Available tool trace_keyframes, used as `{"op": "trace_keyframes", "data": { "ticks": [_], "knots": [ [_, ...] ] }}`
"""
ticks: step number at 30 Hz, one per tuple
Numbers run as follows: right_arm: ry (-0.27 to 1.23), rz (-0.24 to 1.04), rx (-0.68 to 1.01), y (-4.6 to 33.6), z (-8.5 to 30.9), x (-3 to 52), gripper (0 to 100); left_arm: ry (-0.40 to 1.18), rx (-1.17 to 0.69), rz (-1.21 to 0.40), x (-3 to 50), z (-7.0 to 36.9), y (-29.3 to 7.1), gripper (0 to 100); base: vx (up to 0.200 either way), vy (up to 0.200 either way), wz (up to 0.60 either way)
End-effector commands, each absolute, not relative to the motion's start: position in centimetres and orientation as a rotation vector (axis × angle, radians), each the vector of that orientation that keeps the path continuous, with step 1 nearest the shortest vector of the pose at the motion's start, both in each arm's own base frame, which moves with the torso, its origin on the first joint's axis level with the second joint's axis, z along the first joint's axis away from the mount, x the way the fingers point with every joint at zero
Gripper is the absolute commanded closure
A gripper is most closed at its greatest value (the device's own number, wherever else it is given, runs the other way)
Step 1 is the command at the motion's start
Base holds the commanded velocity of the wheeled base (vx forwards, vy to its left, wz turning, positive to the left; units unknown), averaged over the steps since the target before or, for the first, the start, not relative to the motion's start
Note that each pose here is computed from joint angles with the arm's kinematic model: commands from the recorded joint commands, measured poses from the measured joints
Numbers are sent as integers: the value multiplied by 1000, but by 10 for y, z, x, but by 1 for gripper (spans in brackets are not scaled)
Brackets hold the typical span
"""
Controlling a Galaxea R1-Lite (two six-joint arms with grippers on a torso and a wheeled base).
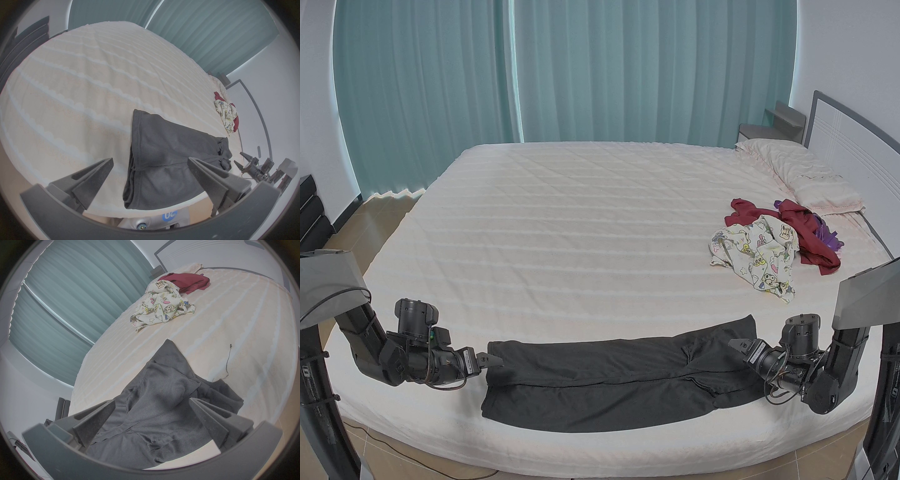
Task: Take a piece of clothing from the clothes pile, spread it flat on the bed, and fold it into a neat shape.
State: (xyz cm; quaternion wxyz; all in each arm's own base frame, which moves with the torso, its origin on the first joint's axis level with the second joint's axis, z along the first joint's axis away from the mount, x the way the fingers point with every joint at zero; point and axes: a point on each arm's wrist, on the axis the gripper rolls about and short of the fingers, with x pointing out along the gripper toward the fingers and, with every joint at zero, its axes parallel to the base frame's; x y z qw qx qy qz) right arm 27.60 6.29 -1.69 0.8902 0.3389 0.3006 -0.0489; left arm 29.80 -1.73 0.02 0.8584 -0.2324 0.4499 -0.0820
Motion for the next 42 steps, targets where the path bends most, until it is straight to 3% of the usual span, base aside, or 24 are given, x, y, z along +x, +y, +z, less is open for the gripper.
{"op": "trace_keyframes", "data": {
  "ticks": [1,11,33,42],
  "knots": [
    [627,-103,703,63,-17,275,0,975,-464,-174,299,-13,-23,0,0,0,0],
    [631,-100,701,64,-17,274,0,979,-369,-133,313,-43,-42,0,0,0,0],
    [618,-99,705,63,-14,274,0,969,-233,-148,319,-57,-63,0,0,0,0],
    [618,-99,705,63,-14,274,0,965,-216,-208,317,-55,-87,0,0,0,0]
  ]
}}
